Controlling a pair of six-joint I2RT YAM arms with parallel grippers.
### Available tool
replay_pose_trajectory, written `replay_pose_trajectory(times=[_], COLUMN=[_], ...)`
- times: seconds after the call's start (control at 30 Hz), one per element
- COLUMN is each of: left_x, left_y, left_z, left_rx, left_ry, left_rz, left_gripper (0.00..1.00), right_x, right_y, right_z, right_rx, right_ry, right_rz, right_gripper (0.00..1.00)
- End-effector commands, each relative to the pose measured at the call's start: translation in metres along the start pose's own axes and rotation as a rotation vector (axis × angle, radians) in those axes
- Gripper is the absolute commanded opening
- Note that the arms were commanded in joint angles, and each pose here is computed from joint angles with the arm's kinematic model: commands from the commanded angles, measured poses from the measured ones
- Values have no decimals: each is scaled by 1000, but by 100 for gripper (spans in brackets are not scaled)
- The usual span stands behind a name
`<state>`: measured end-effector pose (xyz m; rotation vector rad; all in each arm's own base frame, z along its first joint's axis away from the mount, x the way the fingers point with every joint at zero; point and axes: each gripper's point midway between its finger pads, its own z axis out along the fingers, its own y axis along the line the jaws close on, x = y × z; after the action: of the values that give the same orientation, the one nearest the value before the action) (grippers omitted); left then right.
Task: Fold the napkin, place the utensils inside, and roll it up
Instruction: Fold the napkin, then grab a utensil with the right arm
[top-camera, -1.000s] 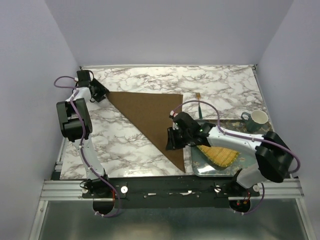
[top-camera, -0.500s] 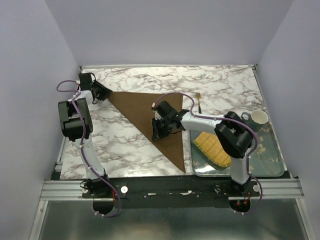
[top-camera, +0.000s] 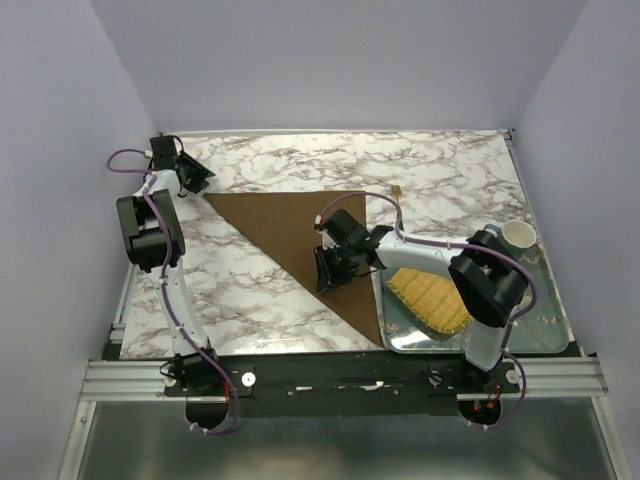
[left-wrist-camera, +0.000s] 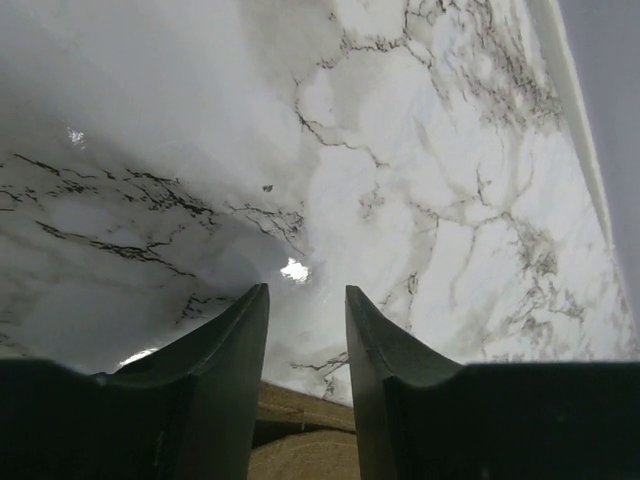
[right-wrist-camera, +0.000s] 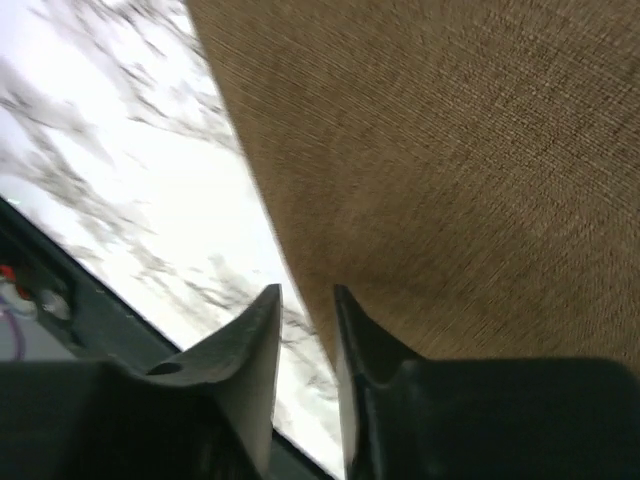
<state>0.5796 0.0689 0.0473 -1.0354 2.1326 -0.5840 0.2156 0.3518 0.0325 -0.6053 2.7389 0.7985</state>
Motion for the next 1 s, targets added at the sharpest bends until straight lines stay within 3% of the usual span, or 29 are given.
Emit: replay_pose_trajectory(times=[0.0,0.1,0.17,0.2,0.23,0.3,0.37,0.47,0.53,0.77,0.97], left_x=[-1,12,35,48,80,99,135,179,198,207,201], left_y=[-32,-60,-67,-74,-57,-67,-50,-39,-29,1,9], left_z=[-41,-78,-98,-103,-102,-118,-125,-126,-125,-110,-106], left_rx=[-19,1,21,68,50,125,134,166,173,95,29], left_ry=[-41,-82,-62,-40,24,38,106,210,260,271,260], left_rz=[128,201,224,223,213,190,167,164,147,165,207], left_gripper=[52,55,56,56,55,50,38,31,26,23,23], right_x=[-37,-39,-47,-49,-66,-84,-108,-119,-129,-133,-94], right_y=[21,21,26,26,45,60,75,74,79,67,31], right_z=[-40,-41,-37,-28,-31,-26,-16,10,15,51,77], right_rx=[-21,-29,-54,-67,-128,-190,-234,-240,-260,-253,-170], right_ry=[-110,-110,-119,-104,-122,-143,-168,-151,-168,-148,-65], right_rz=[-41,-28,-28,-20,-25,-22,-4,21,19,16,55], right_gripper=[42,46,53,53,53,52,48,32,27,24,23])
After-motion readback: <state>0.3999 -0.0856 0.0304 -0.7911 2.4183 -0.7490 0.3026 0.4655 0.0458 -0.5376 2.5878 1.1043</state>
